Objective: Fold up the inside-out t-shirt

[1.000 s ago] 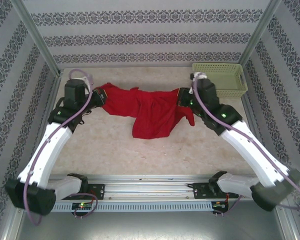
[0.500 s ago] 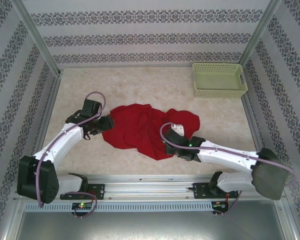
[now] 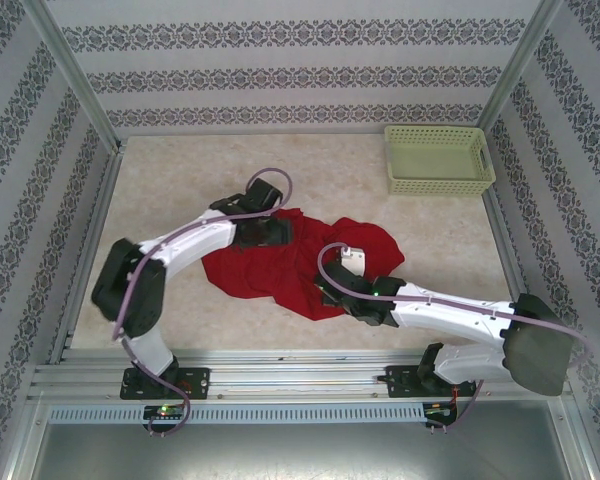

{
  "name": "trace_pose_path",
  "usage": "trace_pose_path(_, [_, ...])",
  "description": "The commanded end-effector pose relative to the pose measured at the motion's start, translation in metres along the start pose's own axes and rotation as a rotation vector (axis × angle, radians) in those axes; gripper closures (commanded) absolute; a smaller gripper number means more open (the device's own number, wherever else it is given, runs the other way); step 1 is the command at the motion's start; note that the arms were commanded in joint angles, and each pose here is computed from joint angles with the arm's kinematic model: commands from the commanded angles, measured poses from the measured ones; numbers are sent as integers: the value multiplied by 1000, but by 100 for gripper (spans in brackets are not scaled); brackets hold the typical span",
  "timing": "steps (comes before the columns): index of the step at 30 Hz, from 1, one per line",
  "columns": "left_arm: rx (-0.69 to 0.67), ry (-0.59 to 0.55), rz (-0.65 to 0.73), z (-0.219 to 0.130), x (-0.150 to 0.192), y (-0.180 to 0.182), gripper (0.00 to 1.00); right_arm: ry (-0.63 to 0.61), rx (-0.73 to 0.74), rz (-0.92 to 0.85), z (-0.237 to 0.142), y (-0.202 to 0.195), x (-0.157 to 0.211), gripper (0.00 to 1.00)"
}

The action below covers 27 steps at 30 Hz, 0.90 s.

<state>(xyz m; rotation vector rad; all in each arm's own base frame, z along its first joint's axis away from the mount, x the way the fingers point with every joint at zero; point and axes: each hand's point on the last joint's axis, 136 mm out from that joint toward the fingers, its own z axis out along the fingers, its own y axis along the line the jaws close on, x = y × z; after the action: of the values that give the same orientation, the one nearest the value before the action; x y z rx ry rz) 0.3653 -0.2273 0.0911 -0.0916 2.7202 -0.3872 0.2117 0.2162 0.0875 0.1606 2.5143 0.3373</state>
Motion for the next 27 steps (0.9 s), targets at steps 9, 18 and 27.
trace_pose_path(9, [-21,-42,-3,39,-39,-20,79,-34,64,51,1,-20,5,100])
trace_pose_path(18, [-41,-340,-116,-107,11,61,100,-6,123,68,6,-34,-2,100])
trace_pose_path(27, [-180,-352,-433,-139,148,183,100,-3,104,-87,3,2,-44,59])
